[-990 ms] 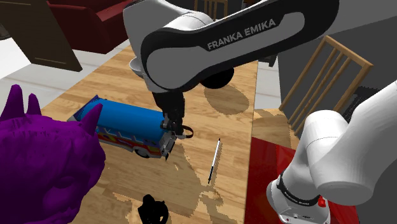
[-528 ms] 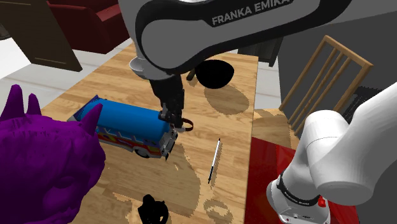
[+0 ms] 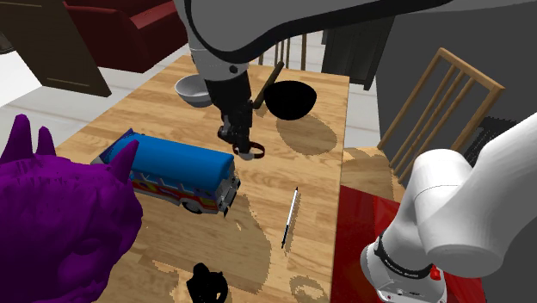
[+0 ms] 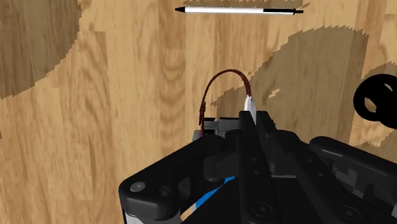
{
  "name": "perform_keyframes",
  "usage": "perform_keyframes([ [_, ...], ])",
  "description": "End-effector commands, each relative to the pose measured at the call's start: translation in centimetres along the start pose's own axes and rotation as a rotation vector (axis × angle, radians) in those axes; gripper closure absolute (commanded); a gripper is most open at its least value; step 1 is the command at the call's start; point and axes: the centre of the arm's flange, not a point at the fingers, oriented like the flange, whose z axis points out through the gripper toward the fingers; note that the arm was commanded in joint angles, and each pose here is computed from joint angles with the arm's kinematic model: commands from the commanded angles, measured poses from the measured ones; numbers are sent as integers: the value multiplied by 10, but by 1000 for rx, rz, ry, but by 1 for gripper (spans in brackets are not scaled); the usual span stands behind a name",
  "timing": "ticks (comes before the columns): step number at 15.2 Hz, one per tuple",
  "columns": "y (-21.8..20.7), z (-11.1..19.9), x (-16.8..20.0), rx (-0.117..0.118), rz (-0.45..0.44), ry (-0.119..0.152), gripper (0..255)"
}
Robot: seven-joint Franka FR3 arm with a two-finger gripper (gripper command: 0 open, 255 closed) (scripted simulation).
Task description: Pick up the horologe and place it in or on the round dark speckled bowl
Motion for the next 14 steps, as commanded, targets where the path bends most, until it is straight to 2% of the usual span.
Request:
perform_keyframes([
  [1, 24, -3, -3, 0, -1, 0, 255],
  [14, 194, -21, -13, 0, -1, 0, 255],
])
